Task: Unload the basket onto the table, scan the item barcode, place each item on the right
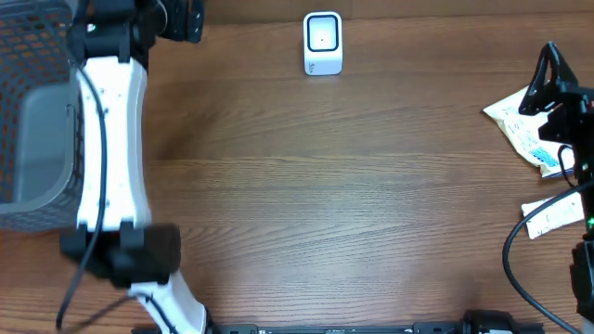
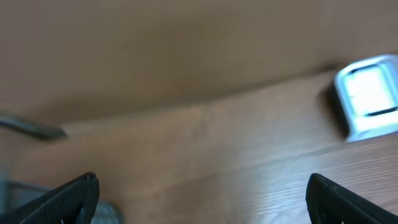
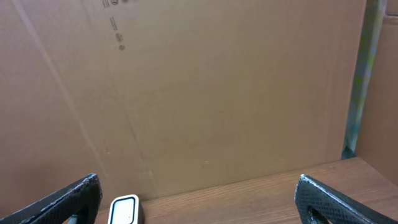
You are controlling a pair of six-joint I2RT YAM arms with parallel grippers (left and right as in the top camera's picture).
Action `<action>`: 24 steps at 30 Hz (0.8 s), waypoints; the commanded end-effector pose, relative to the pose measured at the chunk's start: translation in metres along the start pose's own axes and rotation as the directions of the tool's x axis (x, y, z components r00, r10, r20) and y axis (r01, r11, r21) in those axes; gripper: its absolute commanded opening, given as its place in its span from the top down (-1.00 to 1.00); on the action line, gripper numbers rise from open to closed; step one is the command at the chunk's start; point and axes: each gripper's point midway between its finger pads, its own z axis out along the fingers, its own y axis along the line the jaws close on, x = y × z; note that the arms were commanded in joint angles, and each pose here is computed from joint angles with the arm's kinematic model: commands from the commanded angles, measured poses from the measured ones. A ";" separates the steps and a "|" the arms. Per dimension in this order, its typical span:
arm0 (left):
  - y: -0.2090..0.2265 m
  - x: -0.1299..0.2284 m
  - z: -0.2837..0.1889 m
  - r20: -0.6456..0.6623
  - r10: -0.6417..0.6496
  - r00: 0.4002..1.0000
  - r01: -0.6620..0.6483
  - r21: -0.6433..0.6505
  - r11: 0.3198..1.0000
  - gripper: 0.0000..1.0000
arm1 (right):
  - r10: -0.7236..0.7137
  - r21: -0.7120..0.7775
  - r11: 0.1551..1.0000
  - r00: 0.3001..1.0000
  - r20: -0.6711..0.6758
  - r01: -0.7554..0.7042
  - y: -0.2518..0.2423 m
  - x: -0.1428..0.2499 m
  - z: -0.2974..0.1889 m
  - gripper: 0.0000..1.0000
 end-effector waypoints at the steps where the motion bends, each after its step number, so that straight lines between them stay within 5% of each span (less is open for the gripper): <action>1: 0.012 -0.036 -0.099 0.154 -0.002 0.988 0.009 -0.048 0.999 -0.99 | -0.010 -0.012 1.000 0.999 0.045 0.010 0.003 -0.014 -0.014 -1.00; 14: -0.006 -0.009 -0.249 0.535 0.018 0.844 0.050 -0.113 0.992 -0.99 | -0.001 -0.073 0.997 0.971 0.237 0.019 0.004 -0.003 -0.097 -1.00; 24: -0.017 0.026 -0.379 0.818 0.110 0.564 0.119 -0.213 0.970 -1.00 | 0.015 -0.116 0.993 0.908 0.418 0.037 0.005 -0.007 -0.176 -1.00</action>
